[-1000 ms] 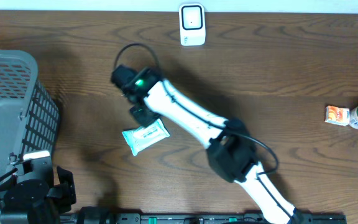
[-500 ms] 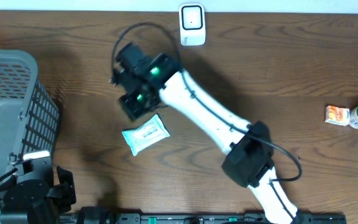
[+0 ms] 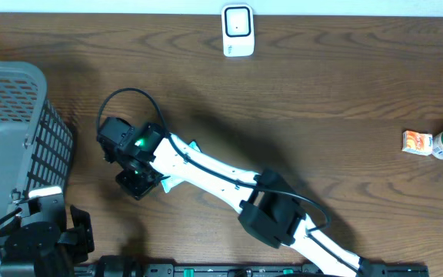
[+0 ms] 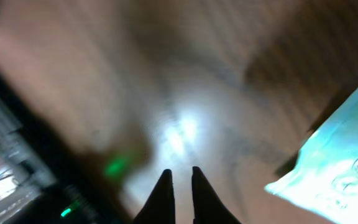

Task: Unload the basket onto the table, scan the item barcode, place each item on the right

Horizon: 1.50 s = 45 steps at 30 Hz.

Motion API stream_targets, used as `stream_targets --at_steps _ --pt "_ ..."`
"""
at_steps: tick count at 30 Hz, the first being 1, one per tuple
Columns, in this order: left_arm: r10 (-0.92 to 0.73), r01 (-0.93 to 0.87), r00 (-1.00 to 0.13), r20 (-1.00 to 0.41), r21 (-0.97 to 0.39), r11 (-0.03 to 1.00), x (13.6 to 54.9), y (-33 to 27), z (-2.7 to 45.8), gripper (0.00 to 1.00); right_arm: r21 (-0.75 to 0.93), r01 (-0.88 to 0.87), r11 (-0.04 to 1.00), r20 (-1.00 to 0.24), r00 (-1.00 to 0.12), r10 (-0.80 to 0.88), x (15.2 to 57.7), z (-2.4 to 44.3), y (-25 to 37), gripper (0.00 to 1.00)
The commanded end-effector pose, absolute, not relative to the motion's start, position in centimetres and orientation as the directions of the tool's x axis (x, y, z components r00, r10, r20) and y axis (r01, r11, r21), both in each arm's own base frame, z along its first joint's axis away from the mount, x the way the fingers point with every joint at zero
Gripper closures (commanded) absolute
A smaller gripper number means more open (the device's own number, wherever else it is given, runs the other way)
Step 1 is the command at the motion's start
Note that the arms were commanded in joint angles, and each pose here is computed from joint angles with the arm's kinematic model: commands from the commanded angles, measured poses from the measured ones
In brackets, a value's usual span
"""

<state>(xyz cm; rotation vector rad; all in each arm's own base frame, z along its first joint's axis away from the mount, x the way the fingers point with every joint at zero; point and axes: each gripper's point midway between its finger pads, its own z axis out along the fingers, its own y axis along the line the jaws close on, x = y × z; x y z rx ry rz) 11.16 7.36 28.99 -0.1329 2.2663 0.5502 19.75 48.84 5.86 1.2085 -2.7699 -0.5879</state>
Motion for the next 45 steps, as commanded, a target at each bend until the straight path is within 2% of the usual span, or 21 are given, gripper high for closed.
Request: stream_targets --at_steps 1,5,9,13,17,23,24,25,26,27,28,29,31,35,40,42,44,45 --pt "0.087 -0.268 -0.685 -0.724 0.362 0.893 11.0 7.6 29.3 0.17 0.311 -0.671 0.673 -0.053 -0.719 -0.693 20.9 1.8 48.4 0.95" --pt "0.087 -0.268 -0.685 -0.724 0.362 0.893 11.0 7.6 29.3 0.16 0.269 -0.656 0.705 -0.01 -0.734 -0.679 21.9 -1.3 47.4 0.99" --pt "0.087 -0.268 -0.685 -0.724 0.362 0.893 11.0 7.6 29.3 0.17 0.049 -0.598 0.8 0.015 -0.801 -0.599 25.8 -1.7 42.6 0.99" --pt "0.087 -0.268 -0.685 -0.724 0.362 0.893 11.0 7.6 29.3 0.17 -0.191 -0.46 0.867 0.021 -0.885 -0.465 30.2 -1.4 36.4 0.99" --pt "0.087 -0.268 -0.685 -0.724 0.362 0.893 11.0 7.6 29.3 0.17 -0.221 -0.397 0.891 0.055 -0.917 -0.395 32.9 -1.0 32.6 0.99" --pt "0.087 -0.268 -0.685 -0.724 0.362 0.893 11.0 7.6 29.3 0.17 -0.223 -0.32 0.921 0.153 -0.944 -0.291 34.4 3.9 27.5 0.98" --pt "0.087 -0.268 -0.685 -0.724 0.362 0.893 11.0 7.6 29.3 0.17 -0.197 -0.319 0.927 0.153 -0.944 -0.293 34.6 4.5 27.6 0.94" --pt "0.087 -0.268 -0.685 -0.724 0.362 0.893 11.0 7.6 29.3 0.17 -0.154 -0.321 0.935 0.143 -0.943 -0.3 34.9 5.4 28.0 0.79" --pt "0.087 -0.268 -0.685 -0.724 0.362 0.893 11.0 7.6 29.3 0.17 -0.131 -0.323 0.937 0.136 -0.942 -0.306 35.1 5.7 28.2 0.72" --pt "0.087 -0.268 -0.685 -0.724 0.362 0.893 11.0 7.6 29.3 0.17 -0.07 -0.333 0.94 0.12 -0.939 -0.323 35.4 6.5 29.0 0.56" --pt "0.087 -0.269 -0.685 -0.724 0.362 0.893 11.0 7.6 29.3 0.17 -0.003 -0.318 0.948 0.092 -0.944 -0.317 36.0 7.6 29.6 0.19" --pt "0.087 -0.268 -0.685 -0.724 0.362 0.893 11.0 7.6 29.3 0.17 0.023 -0.308 0.951 0.072 -0.948 -0.309 36.6 8.3 29.7 0.01" --pt "0.087 -0.268 -0.685 -0.724 0.362 0.893 11.0 7.6 29.3 0.16 0.031 -0.309 0.951 0.044 -0.95 -0.31 37.8 8.8 28.9 0.01" --pt "0.087 -0.268 -0.685 -0.724 0.362 0.893 11.0 7.6 29.3 0.17 0.07 -0.512 0.856 0.081 -0.852 -0.516 39.5 7.6 25.0 0.01" --pt "0.087 -0.268 -0.685 -0.724 0.362 0.893 11.0 7.6 29.3 0.17 0.005 -0.456 0.89 0.073 -0.888 -0.455 42.8 7.2 19.6 0.01" --pt "0.087 -0.268 -0.685 -0.724 0.362 0.893 11.0 7.6 29.3 0.17 0.105 -0.507 0.855 0.04 -0.857 -0.513 43.4 7.0 19.7 0.01" --pt "0.087 -0.268 -0.685 -0.724 0.362 0.893 11.0 7.6 29.3 0.17 0.299 -0.598 0.744 -0.031 -0.785 -0.619 42.9 7.0 21.0 0.01" --pt "0.087 -0.268 -0.685 -0.724 0.362 0.893 11.0 7.6 29.3 0.17 0.337 -0.608 0.719 -0.047 -0.774 -0.632 42.8 6.9 21.1 0.01"
